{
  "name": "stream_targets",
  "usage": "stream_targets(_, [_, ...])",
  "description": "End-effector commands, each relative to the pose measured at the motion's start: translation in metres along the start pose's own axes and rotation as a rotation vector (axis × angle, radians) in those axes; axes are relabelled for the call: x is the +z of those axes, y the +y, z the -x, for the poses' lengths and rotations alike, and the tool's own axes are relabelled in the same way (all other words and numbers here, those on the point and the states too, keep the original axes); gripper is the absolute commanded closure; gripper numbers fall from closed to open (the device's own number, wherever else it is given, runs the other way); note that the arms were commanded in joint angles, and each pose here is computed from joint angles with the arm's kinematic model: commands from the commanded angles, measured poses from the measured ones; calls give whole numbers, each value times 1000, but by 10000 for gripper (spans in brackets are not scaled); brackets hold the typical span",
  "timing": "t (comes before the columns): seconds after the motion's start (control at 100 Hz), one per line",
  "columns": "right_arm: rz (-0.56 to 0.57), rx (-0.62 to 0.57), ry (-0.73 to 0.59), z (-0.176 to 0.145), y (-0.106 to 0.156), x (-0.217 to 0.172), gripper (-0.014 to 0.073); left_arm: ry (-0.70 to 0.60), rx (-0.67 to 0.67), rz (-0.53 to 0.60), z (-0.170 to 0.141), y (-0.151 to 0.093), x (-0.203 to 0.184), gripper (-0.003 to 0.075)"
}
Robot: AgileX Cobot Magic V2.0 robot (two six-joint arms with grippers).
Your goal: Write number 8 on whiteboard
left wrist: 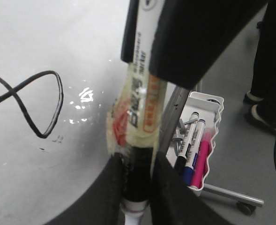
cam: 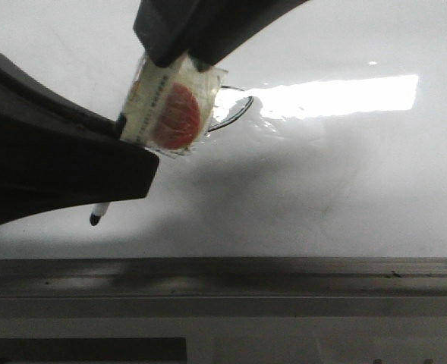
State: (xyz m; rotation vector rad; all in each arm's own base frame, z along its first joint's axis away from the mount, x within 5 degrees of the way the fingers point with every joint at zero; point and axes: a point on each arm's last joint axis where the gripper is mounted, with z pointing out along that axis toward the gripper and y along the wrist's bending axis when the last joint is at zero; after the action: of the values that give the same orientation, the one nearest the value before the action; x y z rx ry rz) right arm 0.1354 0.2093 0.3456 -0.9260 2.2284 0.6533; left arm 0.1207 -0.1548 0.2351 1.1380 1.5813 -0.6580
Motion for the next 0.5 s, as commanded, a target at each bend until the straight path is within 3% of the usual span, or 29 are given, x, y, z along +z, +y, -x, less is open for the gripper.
stream_targets(0.0, [11, -8, -75, 10, 3, -10, 316, -113, -65, -19, 19, 0, -1, 741])
stream_targets(0.06, [11, -8, -75, 10, 3, -10, 218, -118, -72, -16, 20, 0, -2, 741])
stream_targets(0.11, [11, -8, -73, 10, 3, -10, 189, -124, -133, 6, 20, 2, -2, 741])
stream_targets(0.25, [8, -4, -54, 9, 2, -10, 189, -111, -427, 143, 18, 15, -7, 741])
stream_targets(0.38, [6, -4, -40, 7, 2, -10, 189, -11, -690, 306, 10, 26, -15, 741])
stream_targets(0.49, [5, -5, -42, 7, 2, -10, 190, 47, -759, 354, 10, 30, -16, 741])
